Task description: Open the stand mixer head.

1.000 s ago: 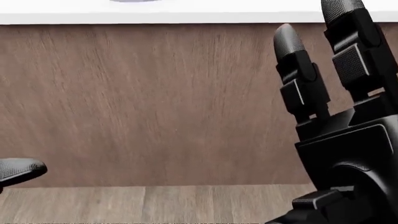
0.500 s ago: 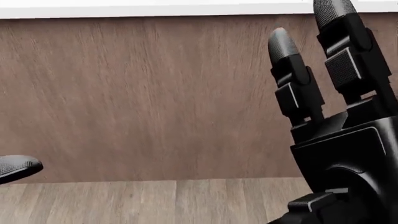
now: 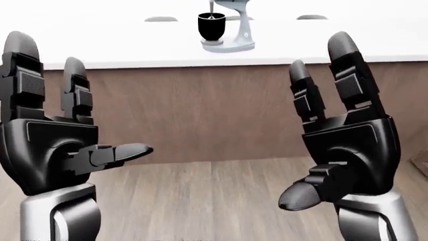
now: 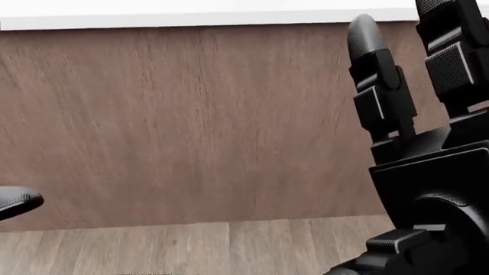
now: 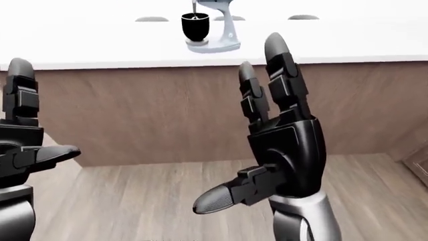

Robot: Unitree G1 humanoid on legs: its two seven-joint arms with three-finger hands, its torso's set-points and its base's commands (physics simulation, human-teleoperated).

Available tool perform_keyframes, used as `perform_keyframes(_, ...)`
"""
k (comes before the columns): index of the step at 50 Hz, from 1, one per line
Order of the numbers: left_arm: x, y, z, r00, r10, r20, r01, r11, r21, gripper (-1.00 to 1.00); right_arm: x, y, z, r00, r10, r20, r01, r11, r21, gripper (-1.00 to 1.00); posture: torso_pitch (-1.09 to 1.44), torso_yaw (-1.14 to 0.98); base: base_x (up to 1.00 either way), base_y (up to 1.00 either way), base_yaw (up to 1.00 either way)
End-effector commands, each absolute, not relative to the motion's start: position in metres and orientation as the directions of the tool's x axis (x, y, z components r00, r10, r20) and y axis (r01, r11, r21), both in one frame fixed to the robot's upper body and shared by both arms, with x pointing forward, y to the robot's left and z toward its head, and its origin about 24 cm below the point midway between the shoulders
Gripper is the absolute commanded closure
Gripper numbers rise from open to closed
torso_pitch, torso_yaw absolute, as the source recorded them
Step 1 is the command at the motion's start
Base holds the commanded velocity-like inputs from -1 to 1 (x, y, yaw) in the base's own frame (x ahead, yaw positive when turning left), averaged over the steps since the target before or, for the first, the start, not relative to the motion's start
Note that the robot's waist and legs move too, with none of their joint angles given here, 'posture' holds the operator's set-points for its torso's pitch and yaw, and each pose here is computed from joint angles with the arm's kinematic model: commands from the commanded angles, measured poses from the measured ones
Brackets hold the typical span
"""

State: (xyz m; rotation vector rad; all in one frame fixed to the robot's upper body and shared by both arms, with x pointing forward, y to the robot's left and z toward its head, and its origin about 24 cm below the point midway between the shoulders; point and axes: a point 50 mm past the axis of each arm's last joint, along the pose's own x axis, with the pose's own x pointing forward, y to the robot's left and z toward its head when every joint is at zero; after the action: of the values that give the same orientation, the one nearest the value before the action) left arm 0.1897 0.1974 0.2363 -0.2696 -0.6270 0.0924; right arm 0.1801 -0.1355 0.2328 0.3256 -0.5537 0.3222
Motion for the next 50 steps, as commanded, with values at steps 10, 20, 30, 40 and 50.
perform_keyframes(10,0.1848,0.1944,0.2442,0.777,0.146,0.612,0.028,0.964,-0.265,-0.98,0.1777,-0.1384,0.2372,0.793,0.191,0.578,-0.371,0.905,0.21,-1.0,0.0,0.0,0.49,0.0,0.0)
perform_keyframes(20,0.1846,0.1954,0.2456,0.776,0.149,0.614,0.027,0.963,-0.267,-0.98,0.177,-0.1372,0.2362,0.79,0.202,0.579,-0.375,0.906,0.195,-1.0,0.0,0.0,0.53,0.01,0.0)
perform_keyframes(30,0.1849,0.1953,0.2452,0.777,0.149,0.612,0.026,0.963,-0.267,-0.98,0.1768,-0.1365,0.2362,0.788,0.208,0.58,-0.379,0.905,0.191,-1.0,0.0,0.0,0.37,0.02,0.0)
perform_keyframes(40,0.1852,0.1954,0.2449,0.776,0.15,0.613,0.025,0.963,-0.267,-0.98,0.1768,-0.1369,0.2367,0.787,0.206,0.581,-0.384,0.901,0.2,-1.0,0.0,0.0,0.16,0.0,0.0)
perform_keyframes(50,0.1849,0.1962,0.2462,0.774,0.151,0.615,0.024,0.963,-0.267,-0.98,0.1762,-0.1366,0.2375,0.784,0.211,0.584,-0.39,0.899,0.198,-1.0,0.0,0.0,0.26,0.0,0.0)
